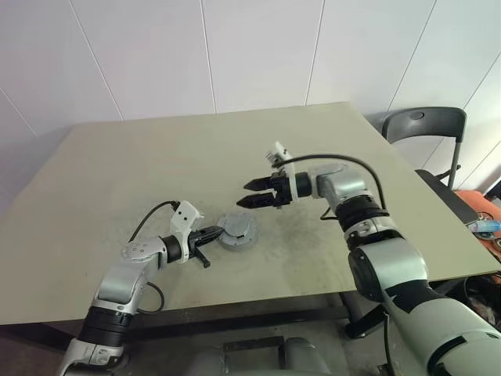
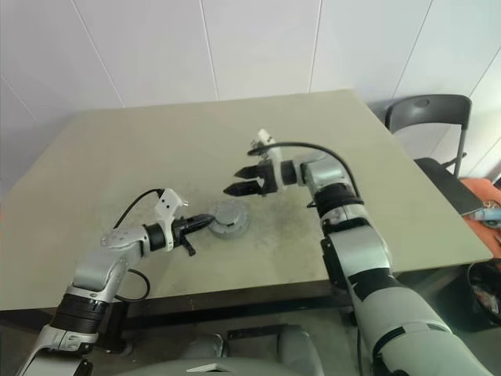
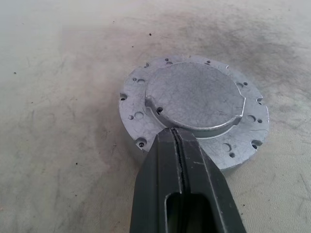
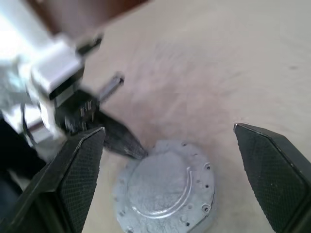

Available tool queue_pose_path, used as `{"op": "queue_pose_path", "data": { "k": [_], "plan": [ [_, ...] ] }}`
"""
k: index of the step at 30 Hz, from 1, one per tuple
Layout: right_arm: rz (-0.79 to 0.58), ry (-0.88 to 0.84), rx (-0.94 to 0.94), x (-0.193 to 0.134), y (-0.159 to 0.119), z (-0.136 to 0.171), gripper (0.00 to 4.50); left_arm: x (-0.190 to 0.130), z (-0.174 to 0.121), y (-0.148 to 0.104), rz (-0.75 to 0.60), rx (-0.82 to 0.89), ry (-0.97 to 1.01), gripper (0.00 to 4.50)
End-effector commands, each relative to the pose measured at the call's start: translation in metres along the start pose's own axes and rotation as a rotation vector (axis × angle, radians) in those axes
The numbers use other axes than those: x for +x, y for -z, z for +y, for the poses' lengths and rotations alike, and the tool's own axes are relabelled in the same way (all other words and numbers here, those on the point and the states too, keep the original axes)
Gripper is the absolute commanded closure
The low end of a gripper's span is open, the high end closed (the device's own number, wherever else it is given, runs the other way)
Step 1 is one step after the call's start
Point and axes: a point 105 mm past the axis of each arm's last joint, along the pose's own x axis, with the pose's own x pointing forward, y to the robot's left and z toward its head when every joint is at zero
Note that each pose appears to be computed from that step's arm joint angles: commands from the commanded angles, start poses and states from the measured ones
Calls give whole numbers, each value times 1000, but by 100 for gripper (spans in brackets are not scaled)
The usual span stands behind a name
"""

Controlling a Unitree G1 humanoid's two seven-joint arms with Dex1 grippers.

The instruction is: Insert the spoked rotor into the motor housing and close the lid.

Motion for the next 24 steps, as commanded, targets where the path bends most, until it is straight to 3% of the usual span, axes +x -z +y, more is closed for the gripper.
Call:
{"op": "queue_pose_path", "data": {
  "k": [1,5,8,14,24],
  "plan": [
    [106,179,242,-15,18,-14,3,3,-7,10,48,-4,37,450],
    [99,228,568,-24,36,-14,3,2,-7,10,50,-1,43,450],
    [92,193,700,-25,47,-9,3,1,-7,10,51,-4,46,450],
    [89,162,836,-15,60,-1,3,1,-7,11,53,-4,50,450],
    [86,125,899,9,76,8,3,-1,-9,12,53,-8,50,450]
  ]
}}
